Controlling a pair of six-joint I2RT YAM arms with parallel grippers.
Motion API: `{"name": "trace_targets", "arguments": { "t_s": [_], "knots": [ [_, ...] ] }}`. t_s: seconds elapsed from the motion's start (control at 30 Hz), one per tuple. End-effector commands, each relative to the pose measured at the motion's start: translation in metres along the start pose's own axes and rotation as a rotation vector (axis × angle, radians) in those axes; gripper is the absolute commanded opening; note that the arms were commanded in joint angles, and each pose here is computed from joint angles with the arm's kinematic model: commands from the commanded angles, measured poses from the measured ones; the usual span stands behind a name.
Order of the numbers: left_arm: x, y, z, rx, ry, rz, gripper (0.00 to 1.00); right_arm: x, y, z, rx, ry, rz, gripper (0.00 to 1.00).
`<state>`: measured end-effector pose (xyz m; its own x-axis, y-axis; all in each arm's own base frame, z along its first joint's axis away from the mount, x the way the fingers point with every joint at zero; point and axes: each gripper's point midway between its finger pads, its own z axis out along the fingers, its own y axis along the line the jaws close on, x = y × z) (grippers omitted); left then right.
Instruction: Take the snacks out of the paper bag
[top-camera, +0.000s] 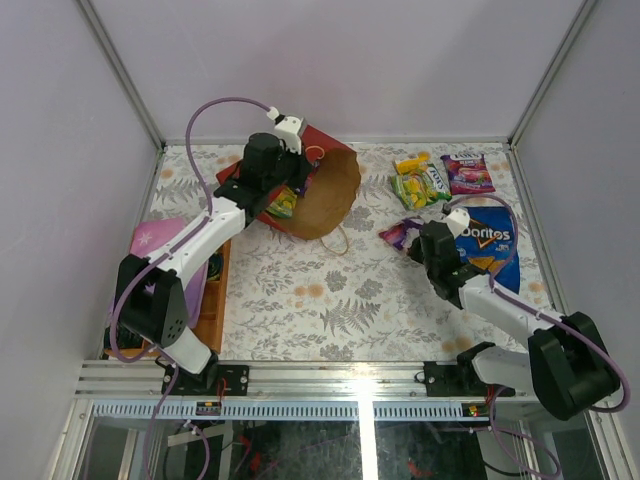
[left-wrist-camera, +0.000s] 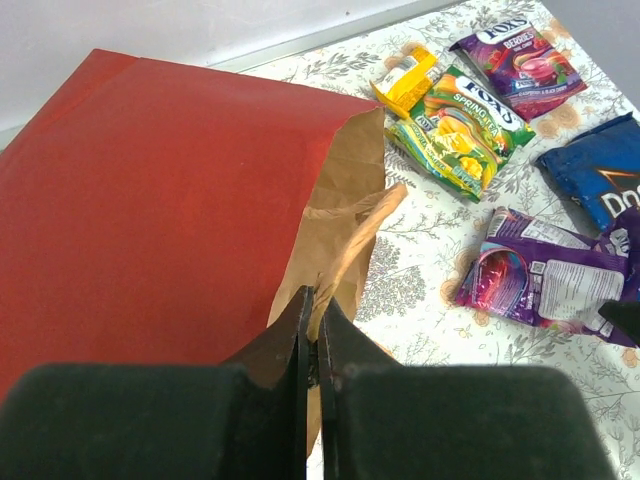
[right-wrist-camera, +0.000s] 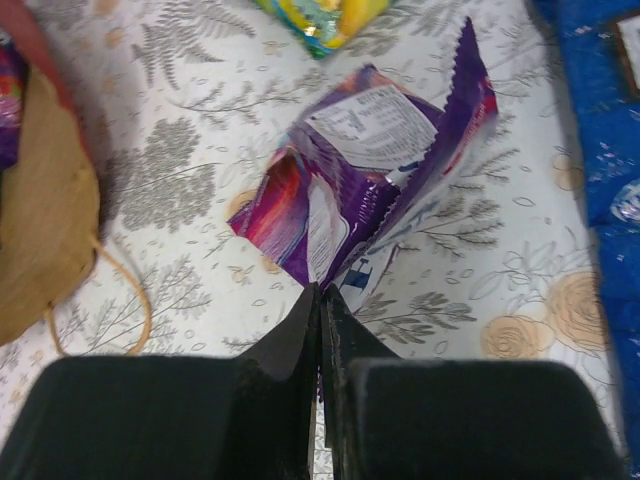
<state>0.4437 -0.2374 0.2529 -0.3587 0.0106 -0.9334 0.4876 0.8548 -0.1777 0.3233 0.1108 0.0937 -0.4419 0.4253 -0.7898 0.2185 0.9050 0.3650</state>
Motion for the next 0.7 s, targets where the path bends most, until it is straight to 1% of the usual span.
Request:
{"name": "trace_targets", "arguments": {
  "t_s": [0.0, 0.1, 0.23, 0.3, 0.37, 0.43, 0.47, 0.5, 0.57, 0.63, 0.67],
  "knots": [
    [-0.02, -0.013, -0.007, 0.055, -0.08, -0.033, 0.0, -0.012, -0.011, 0.005, 0.073, -0.022, 0.076, 0.0],
    [-0.015, -0.013, -0.005, 0.053, -0.066, -0.041, 0.0, 0.006, -0.021, 0.011, 0.113, 0.012, 0.13, 0.0],
    [-0.014, -0.013, -0.004, 0.054, -0.063, -0.046, 0.0, 0.044, -0.004, 0.019, 0.034, 0.152, 0.229, 0.0],
    [-0.013, -0.013, -0.005, 0.052, -0.062, -0.047, 0.0, 0.061, 0.002, 0.021, 0.017, 0.201, 0.263, 0.0],
    [-0.012, -0.012, -0.006, 0.048, -0.059, -0.044, 0.0, 0.071, 0.006, 0.02, 0.009, 0.219, 0.256, 0.0],
    [-0.011, -0.01, -0.008, 0.039, -0.058, -0.04, 0.0, 0.073, 0.016, 0.016, -0.031, 0.217, 0.211, 0.0],
    [-0.011, -0.01, -0.008, 0.034, -0.059, -0.037, 0.0, 0.071, 0.02, 0.015, -0.045, 0.211, 0.186, 0.03],
    [-0.01, -0.008, -0.008, 0.029, -0.058, -0.037, 0.0, 0.068, 0.02, 0.013, -0.047, 0.204, 0.162, 0.11],
    [-0.011, -0.008, -0.008, 0.026, -0.061, -0.035, 0.0, 0.057, 0.02, 0.009, -0.04, 0.173, 0.118, 0.28],
    [-0.011, -0.008, -0.008, 0.025, -0.061, -0.038, 0.0, 0.04, 0.015, 0.004, -0.019, 0.117, 0.098, 0.5],
    [-0.01, -0.007, -0.007, 0.024, -0.06, -0.039, 0.0, 0.031, 0.014, 0.0, -0.017, 0.083, 0.09, 0.57]
  ]
}}
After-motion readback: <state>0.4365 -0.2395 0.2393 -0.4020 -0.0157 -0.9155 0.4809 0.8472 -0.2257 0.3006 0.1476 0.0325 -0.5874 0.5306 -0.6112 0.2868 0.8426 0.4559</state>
